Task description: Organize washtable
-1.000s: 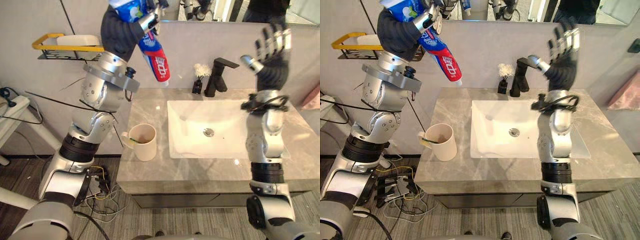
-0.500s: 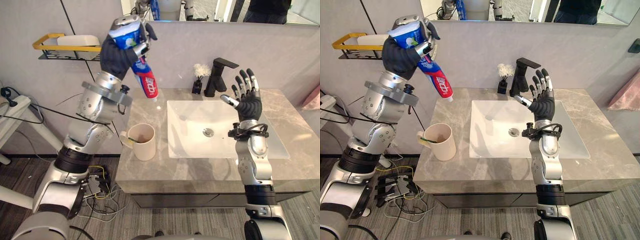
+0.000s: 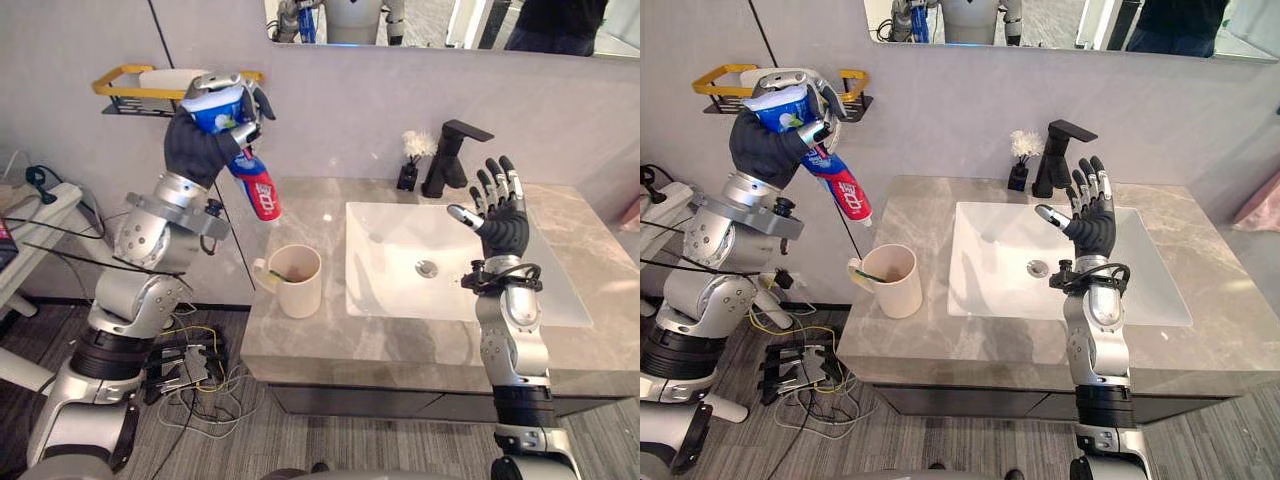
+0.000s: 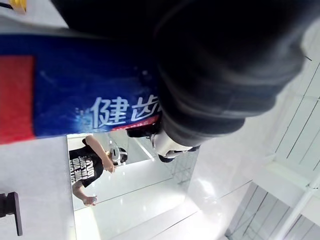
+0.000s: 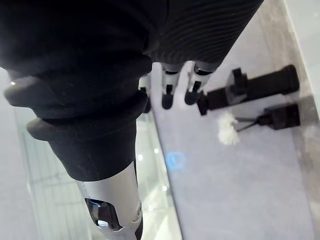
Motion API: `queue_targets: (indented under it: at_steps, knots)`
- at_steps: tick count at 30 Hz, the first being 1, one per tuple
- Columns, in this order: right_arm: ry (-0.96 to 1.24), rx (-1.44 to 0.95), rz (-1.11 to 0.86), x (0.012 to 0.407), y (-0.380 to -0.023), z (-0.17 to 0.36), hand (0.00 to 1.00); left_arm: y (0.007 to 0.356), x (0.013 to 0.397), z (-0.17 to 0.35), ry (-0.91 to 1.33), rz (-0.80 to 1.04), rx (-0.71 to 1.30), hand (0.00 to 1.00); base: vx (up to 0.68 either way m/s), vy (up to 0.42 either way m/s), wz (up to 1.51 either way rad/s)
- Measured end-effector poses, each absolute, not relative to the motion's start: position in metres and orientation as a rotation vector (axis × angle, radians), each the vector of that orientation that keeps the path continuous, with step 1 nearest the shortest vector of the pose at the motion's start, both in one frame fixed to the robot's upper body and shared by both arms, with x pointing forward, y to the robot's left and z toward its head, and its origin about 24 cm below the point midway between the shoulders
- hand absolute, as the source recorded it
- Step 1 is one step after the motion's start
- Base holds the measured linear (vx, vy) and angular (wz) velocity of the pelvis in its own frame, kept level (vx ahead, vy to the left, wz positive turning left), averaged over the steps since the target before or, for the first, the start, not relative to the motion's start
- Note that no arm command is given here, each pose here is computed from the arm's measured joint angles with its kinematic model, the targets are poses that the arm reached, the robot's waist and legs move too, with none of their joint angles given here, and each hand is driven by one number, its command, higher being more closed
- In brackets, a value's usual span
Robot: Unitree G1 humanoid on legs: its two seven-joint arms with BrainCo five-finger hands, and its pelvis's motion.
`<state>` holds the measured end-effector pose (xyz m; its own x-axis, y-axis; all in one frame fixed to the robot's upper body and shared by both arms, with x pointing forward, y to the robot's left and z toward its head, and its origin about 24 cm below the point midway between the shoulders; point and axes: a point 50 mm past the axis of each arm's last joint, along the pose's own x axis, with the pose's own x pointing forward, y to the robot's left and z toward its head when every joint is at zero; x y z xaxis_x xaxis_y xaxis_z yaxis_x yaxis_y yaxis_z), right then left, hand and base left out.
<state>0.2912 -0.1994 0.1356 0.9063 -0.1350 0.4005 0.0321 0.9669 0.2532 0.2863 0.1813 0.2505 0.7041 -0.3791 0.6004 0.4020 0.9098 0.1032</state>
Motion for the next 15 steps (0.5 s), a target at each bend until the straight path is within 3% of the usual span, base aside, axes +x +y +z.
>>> queue_targets:
  at_steps: [15]
  knots:
    - [-0.381, 0.265, -0.031, 0.289, -0.185, 0.124, 0.00, 0.191, 0.274, 0.235, -0.602, -0.437, -0.005, 1.00, 0.00, 0.002, 0.02]
